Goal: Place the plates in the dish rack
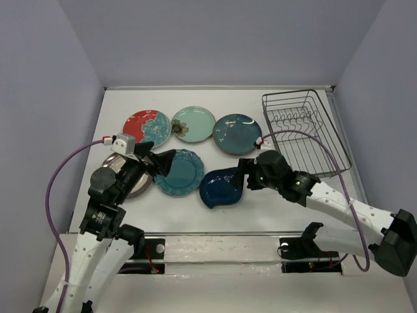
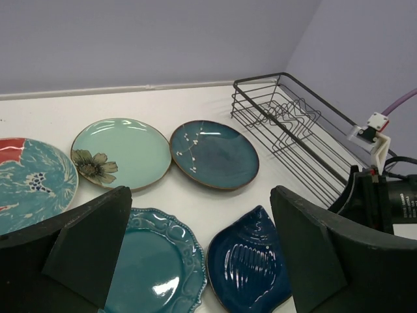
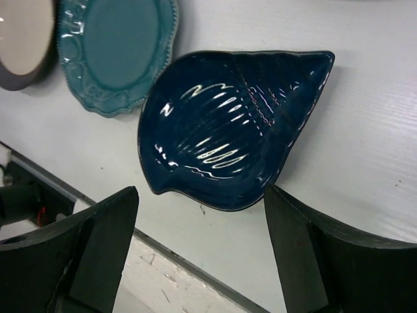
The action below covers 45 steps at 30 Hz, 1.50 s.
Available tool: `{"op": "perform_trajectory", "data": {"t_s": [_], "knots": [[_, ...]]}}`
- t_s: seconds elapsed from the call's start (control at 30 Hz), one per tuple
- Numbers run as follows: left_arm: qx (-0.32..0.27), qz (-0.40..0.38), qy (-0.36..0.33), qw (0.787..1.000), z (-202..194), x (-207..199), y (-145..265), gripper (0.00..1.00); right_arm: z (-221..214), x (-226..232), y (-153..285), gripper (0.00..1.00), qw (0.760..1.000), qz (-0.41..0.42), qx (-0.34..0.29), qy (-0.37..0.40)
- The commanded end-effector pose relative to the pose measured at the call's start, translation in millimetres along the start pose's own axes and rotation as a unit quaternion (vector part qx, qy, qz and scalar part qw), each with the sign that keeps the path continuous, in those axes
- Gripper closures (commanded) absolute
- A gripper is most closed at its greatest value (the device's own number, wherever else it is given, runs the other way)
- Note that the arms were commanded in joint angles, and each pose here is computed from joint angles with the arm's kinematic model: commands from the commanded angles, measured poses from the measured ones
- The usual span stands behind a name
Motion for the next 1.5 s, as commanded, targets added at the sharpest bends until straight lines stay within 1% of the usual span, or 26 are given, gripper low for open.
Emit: {"op": "perform_trajectory", "data": {"t_s": [0.0, 0.1, 0.4, 0.47, 0.57, 0.67, 0.7, 0.77, 0.83, 0.93, 1.0, 1.03, 1.07, 1.1, 1.13, 1.17, 1.27, 1.3, 1.4, 1.43, 1.47], "knots": [[-0.031, -0.018, -0.012, 0.999, 18.7, -7.0, 3.4, 0.01, 20.2, 3.2, -2.7, 0.16, 0.997, -0.058, -0.054, -0.008], [-0.034, -0.017, -0.012, 0.999, 19.6, -7.1, 4.8, 0.01, 19.5, -1.4, -6.1, 0.16, 0.996, -0.075, -0.056, -0.012], [-0.04, -0.021, -0.013, 0.999, 21.5, -9.3, 8.1, 0.01, -13.8, -27.4, -26.8, 0.16, 0.99, -0.128, -0.015, -0.057], [-0.039, -0.023, -0.012, 0.999, 21.0, -10.2, 8.1, 0.01, -20.7, -30.6, -29.6, 0.16, 0.99, -0.128, -0.007, -0.065], [-0.04, -0.026, -0.012, 0.999, 21.3, -11.6, 8.8, 0.01, -35.4, -25.5, -39.0, 0.16, 0.992, -0.09, 0.019, -0.088], [-0.041, -0.027, -0.011, 0.999, 21.5, -12.1, 9.1, 0.01, -45.2, -18.9, -47.1, 0.19, 0.992, -0.063, 0.032, -0.105], [-0.041, -0.028, -0.011, 0.999, 21.4, -12.3, 9.6, 0.01, -47.8, -19.7, -49.4, 0.21, 0.991, -0.066, 0.036, -0.115], [-0.042, -0.029, -0.012, 0.999, 21.9, -12.9, 10.0, 0.01, -64.7, -21.6, -53.2, 0.23, 0.989, -0.081, 0.057, -0.11], [-0.043, -0.031, -0.012, 0.999, 22.2, -14.1, 11.0, 0.01, -76.8, -27.9, -57.3, 0.24, 0.986, -0.1, 0.062, -0.119], [-0.045, -0.033, -0.011, 0.998, 23.2, -15.1, 11.8, 0.01, -85.3, -32.1, -67.5, 0.3, 0.983, -0.105, 0.057, -0.137], [-0.044, -0.032, -0.011, 0.998, 22.7, -14.8, 11.6, 0.01, -87.2, -35.7, -73.0, 0.35, 0.982, -0.112, 0.049, -0.147], [-0.043, -0.033, -0.011, 0.998, 22.3, -15.1, 11.3, 0.01, -89.0, -38.7, -75.0, 0.45, 0.981, -0.119, 0.048, -0.148], [-0.044, -0.033, -0.011, 0.998, 22.6, -15.3, 11.6, 0.01, -88.3, -40.9, -75.7, 0.52, 0.98, -0.125, 0.042, -0.148], [-0.042, -0.033, -0.011, 0.998, 21.9, -15.4, 11.3, 0.01, -87.2, -46.2, -75.7, 0.58, 0.979, -0.137, 0.029, -0.149], [-0.042, -0.033, -0.011, 0.998, 21.9, -15.4, 11.3, 0.01, -85.8, -48.4, -75.3, 0.61, 0.979, -0.142, 0.021, -0.148], [-0.043, -0.034, -0.011, 0.998, 22.1, -15.8, 11.7, 0.01, -81.9, -50.9, -73.8, 0.7, 0.978, -0.15, 0.007, -0.145], [-0.044, -0.035, -0.012, 0.998, 22.7, -16.1, 12.3, 0.01, -78.7, -55.3, -67.5, 0.84, 0.976, -0.169, 0.002, -0.134], [-0.045, -0.034, -0.011, 0.998, 23.0, -16.0, 12.6, 0.01, -76.5, -57.4, -62.8, 0.93, 0.976, -0.176, -0.003, -0.128], [-0.047, -0.034, -0.012, 0.998, 23.9, -16.3, 13.0, 0.01, -68.5, -54.8, -53.9, 0.93, 0.979, -0.173, -0.01, -0.112], [-0.046, -0.034, -0.011, 0.998, 23.3, -16.0, 12.9, 0.01, -65.9, -58.1, -47.0, 0.93, 0.979, -0.185, -0.007, -0.086], [-0.045, -0.034, -0.011, 0.998, 23.0, -16.1, 12.6, 0.01, -52.6, -47.1, -36.6, 0.93, 0.983, -0.173, -0.013, -0.053]]}}
Point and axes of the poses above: each gripper's point midway between its finger pads, its own y axis back along the fingers, its own x axis along the line the jaws close on, z = x × y, the point moved 5 cm from there along y, back along the fingers, and after that the axes turned 3 degrees about -y, right-handed, at the moved point
